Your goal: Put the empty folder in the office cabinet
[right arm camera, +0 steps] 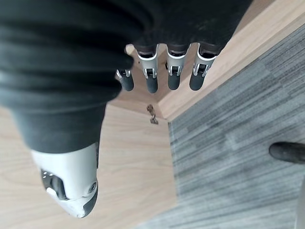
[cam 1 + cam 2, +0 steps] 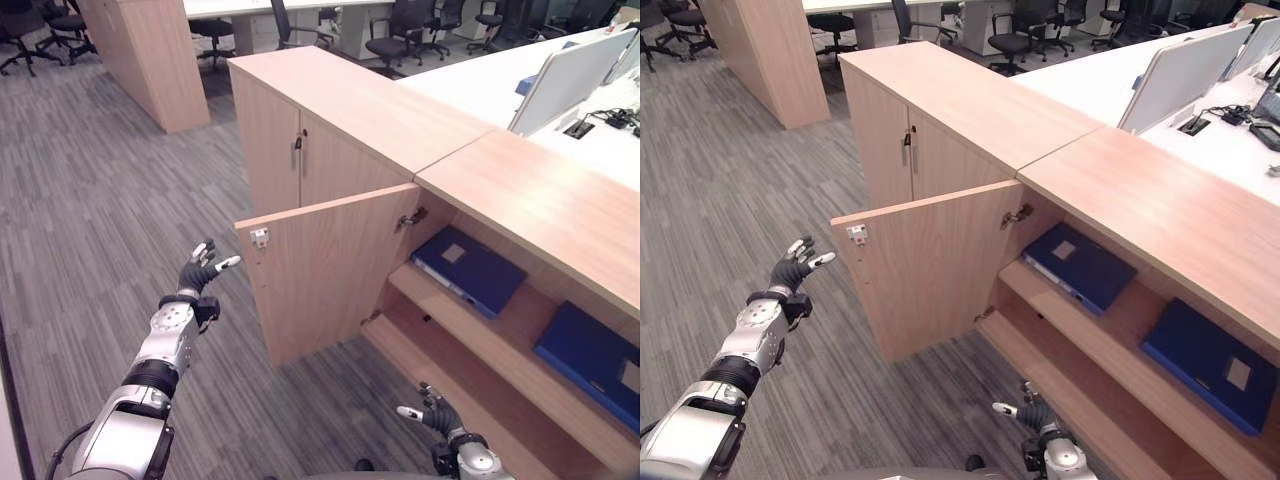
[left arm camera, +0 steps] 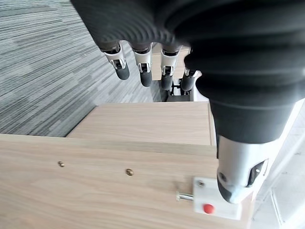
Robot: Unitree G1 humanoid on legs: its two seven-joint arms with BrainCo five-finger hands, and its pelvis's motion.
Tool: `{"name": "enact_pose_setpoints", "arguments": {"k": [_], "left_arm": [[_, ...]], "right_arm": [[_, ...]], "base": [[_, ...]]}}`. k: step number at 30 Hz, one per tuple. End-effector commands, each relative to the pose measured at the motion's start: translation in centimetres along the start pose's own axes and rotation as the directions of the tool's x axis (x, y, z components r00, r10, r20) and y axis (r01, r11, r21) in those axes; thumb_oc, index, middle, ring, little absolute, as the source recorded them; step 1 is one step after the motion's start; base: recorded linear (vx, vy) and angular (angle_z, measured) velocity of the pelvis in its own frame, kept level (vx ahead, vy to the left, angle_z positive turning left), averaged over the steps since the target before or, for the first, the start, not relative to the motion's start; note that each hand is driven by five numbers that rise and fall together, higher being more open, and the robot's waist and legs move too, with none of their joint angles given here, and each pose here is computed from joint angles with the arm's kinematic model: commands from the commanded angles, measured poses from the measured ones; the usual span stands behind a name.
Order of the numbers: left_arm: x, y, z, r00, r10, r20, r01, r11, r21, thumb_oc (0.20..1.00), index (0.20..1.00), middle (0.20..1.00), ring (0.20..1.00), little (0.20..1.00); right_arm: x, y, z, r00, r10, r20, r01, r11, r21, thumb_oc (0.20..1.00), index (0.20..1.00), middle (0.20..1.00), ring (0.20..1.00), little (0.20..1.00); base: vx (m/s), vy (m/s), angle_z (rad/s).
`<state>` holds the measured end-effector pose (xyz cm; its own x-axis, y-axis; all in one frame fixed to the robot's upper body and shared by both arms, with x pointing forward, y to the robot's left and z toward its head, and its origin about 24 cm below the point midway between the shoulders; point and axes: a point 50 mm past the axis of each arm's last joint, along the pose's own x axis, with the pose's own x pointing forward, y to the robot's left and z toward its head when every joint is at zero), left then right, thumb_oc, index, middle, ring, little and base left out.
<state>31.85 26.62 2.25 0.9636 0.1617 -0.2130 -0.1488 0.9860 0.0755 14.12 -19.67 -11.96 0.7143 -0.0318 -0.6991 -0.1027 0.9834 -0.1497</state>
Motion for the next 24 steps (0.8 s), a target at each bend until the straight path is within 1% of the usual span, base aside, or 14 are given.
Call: {"name": "enact_pose_setpoints", "arguments": {"k": [1, 8, 15, 19, 21, 22, 24], "left_arm": [[2.0, -1.2, 4.0, 0.994, -0.007, 0.108, 0.012, 0.999, -0.045, 1.0, 1.0, 1.0, 1.0, 1.0], [2.1, -3.1, 3.3, 0.994, -0.069, 0.081, 0.07, 0.997, -0.014, 1.0, 1.0, 1.0, 1.0, 1.0], [1.9, -7.5, 4.2, 0.96, -0.25, 0.122, 0.246, 0.968, 0.048, 1.0, 1.0, 1.0, 1.0, 1.0], [0.9, -10.2, 3.8, 0.919, -0.369, 0.138, 0.364, 0.929, 0.064, 1.0, 1.0, 1.0, 1.0, 1.0], [0.4, -11.1, 3.6, 0.901, -0.411, 0.141, 0.405, 0.912, 0.065, 1.0, 1.0, 1.0, 1.0, 1.0], [0.4, -11.1, 3.6, 0.901, -0.411, 0.141, 0.405, 0.912, 0.065, 1.0, 1.0, 1.0, 1.0, 1.0], [-0.4, -12.3, 3.3, 0.866, -0.479, 0.142, 0.472, 0.878, 0.082, 1.0, 1.0, 1.0, 1.0, 1.0]], "right_arm": [[1.1, -0.7, 2.7, 0.995, -0.012, 0.095, 0.013, 1.0, -0.011, 1.0, 1.0, 1.0, 1.0, 1.0], [1.2, -0.5, 2.9, 0.995, -0.002, 0.096, 0.005, 1.0, -0.028, 1.0, 1.0, 1.0, 1.0, 1.0], [1.3, -0.1, 3.2, 0.994, 0.023, 0.11, -0.018, 0.998, -0.055, 1.0, 1.0, 1.0, 1.0, 1.0], [1.2, 0.0, 3.3, 0.993, 0.034, 0.116, -0.028, 0.998, -0.059, 1.0, 1.0, 1.0, 1.0, 1.0], [1.2, 0.0, 3.2, 0.993, 0.036, 0.114, -0.029, 0.998, -0.06, 1.0, 1.0, 1.0, 1.0, 1.0], [1.2, 0.0, 3.2, 0.993, 0.036, 0.114, -0.029, 0.998, -0.06, 1.0, 1.0, 1.0, 1.0, 1.0], [1.2, 0.0, 3.2, 0.993, 0.037, 0.111, -0.031, 0.998, -0.056, 1.0, 1.0, 1.0, 1.0, 1.0]], "base": [[0.0, 0.0, 0.0], [0.01, 0.007, -0.03], [0.0, 0.0, 0.0], [-0.01, 0.008, 0.04], [0.0, 0.004, 0.12], [0.0, 0.011, 0.14], [-0.01, 0.013, 0.08]]}}
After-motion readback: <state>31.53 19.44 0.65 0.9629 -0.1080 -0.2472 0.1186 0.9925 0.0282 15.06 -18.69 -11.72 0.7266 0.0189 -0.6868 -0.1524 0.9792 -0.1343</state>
